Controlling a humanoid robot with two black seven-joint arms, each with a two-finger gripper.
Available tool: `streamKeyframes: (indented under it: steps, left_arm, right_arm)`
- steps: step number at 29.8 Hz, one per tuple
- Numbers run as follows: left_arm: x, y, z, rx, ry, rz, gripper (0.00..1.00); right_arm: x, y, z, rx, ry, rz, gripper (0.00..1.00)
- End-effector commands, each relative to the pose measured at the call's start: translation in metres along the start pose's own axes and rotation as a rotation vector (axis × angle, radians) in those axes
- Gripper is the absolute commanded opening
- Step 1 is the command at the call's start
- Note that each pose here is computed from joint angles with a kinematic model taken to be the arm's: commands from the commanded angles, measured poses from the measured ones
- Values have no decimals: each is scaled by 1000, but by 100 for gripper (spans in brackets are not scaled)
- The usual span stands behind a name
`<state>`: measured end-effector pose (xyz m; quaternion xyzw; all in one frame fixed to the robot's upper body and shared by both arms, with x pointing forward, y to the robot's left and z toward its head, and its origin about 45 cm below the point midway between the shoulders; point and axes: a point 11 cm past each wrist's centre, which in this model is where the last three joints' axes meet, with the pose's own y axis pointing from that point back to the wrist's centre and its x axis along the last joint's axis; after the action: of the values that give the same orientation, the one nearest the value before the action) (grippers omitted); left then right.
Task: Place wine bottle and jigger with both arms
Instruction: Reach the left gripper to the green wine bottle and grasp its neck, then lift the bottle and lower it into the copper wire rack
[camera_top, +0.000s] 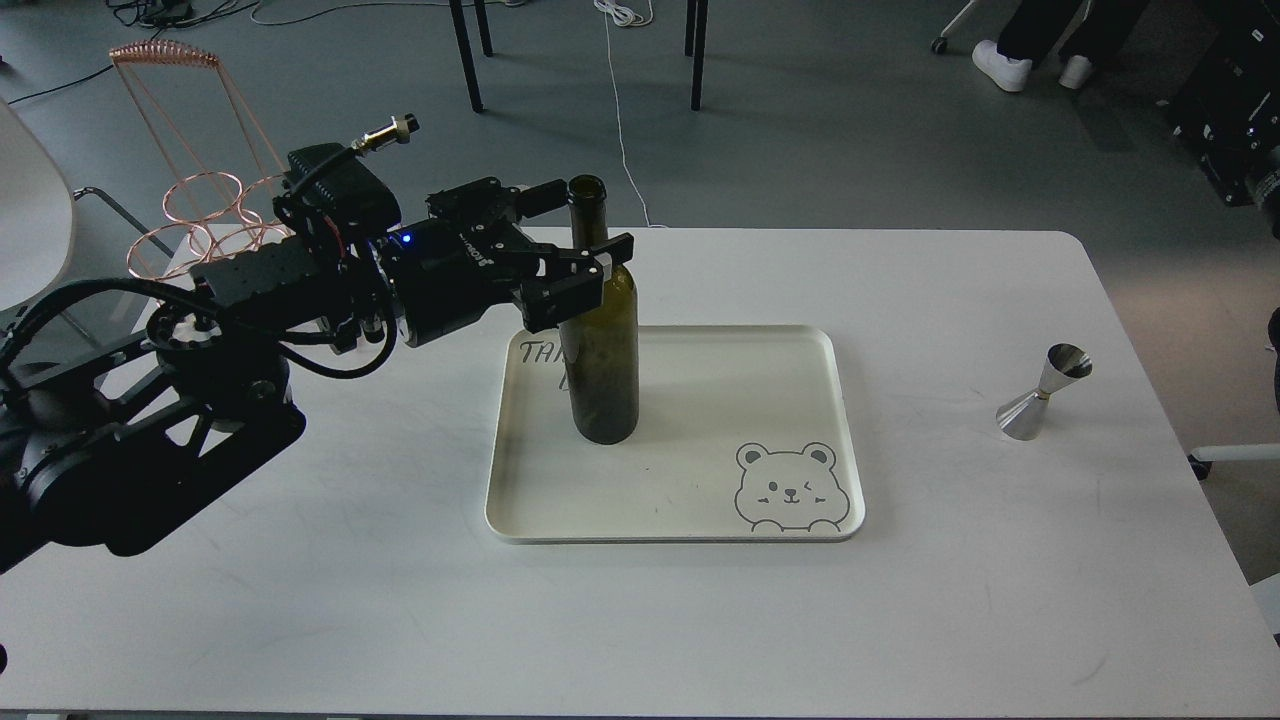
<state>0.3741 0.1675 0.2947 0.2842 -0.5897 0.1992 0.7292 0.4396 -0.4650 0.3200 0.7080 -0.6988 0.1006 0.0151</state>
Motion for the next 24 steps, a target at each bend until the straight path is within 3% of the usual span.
streamKeyframes:
  steps: [1, 4, 6, 10, 16, 24]
  left_arm:
    - [-3, -2, -3, 6, 5, -7, 71]
    - [-4, -2, -3, 7, 5, -9, 54]
    - [-2, -2, -3, 5, 1, -7, 36]
    - [5, -2, -1, -8, -23, 3, 16]
    - [22, 10, -2, -10, -38, 36, 12]
    - [115, 68, -53, 127, -59, 124, 13]
  right_arm:
    - [2, -1, -2, 6, -3, 6, 96]
    - [9, 0, -1, 5, 2, 29, 96]
    - [11, 0, 1, 1, 3, 35, 96]
    - [10, -1, 2, 1, 1, 36, 96]
    - [14, 0, 3, -4, 7, 48, 96]
    - [16, 0, 4, -6, 11, 52, 96]
